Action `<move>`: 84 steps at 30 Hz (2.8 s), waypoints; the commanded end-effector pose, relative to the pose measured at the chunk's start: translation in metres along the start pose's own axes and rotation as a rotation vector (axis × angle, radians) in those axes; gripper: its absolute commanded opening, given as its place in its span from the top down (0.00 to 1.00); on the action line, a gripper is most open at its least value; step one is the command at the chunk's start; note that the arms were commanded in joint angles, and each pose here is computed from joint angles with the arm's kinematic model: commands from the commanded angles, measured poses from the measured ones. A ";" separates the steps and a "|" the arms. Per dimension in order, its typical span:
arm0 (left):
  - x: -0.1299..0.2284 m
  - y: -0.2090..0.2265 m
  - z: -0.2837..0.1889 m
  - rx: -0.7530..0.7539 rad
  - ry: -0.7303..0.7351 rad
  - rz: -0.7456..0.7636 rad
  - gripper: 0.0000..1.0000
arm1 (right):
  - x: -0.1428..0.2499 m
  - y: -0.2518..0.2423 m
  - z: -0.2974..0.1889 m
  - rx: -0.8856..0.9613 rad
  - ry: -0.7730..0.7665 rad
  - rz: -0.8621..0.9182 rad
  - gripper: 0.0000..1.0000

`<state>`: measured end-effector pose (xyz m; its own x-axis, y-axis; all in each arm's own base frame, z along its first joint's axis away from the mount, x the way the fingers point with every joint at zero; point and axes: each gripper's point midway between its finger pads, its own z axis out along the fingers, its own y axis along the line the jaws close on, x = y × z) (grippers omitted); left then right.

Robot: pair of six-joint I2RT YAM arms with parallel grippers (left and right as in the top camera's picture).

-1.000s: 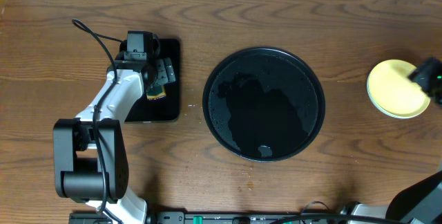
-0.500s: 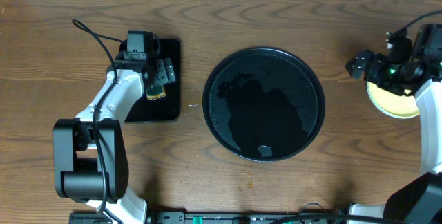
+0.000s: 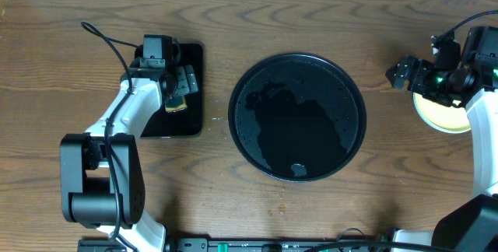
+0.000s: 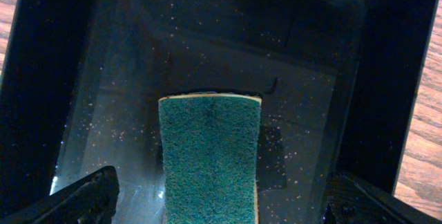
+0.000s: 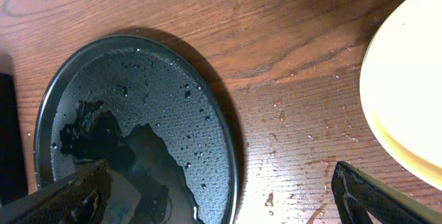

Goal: Clean dirty plates on tray and stack at the side

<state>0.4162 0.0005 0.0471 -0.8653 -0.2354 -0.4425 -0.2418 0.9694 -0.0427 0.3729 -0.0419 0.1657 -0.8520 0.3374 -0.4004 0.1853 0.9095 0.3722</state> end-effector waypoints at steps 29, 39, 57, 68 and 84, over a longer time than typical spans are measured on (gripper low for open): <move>0.007 0.006 0.006 -0.021 0.022 0.009 0.04 | 0.029 0.129 -0.181 -0.190 -0.482 -0.375 0.01; 0.007 0.006 0.006 -0.021 0.022 0.009 0.04 | 0.106 0.159 -0.285 -0.266 -0.788 -0.664 0.01; 0.007 0.006 0.006 -0.021 0.022 0.009 0.04 | 0.107 0.135 -0.214 -0.230 -1.358 -0.845 0.01; 0.007 0.006 0.006 -0.021 0.022 0.009 0.04 | 0.116 0.093 -0.139 -0.168 -1.401 -0.734 0.01; 0.007 0.006 0.006 -0.021 0.022 0.009 0.04 | 0.143 0.052 -0.038 -0.085 -0.966 -0.685 0.01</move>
<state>0.4163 0.0006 0.0472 -0.8652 -0.2350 -0.4429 -0.2416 0.9694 -0.0423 0.2411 0.0496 0.1602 -0.0236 -0.1540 -0.9878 -0.2513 0.9572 -0.1432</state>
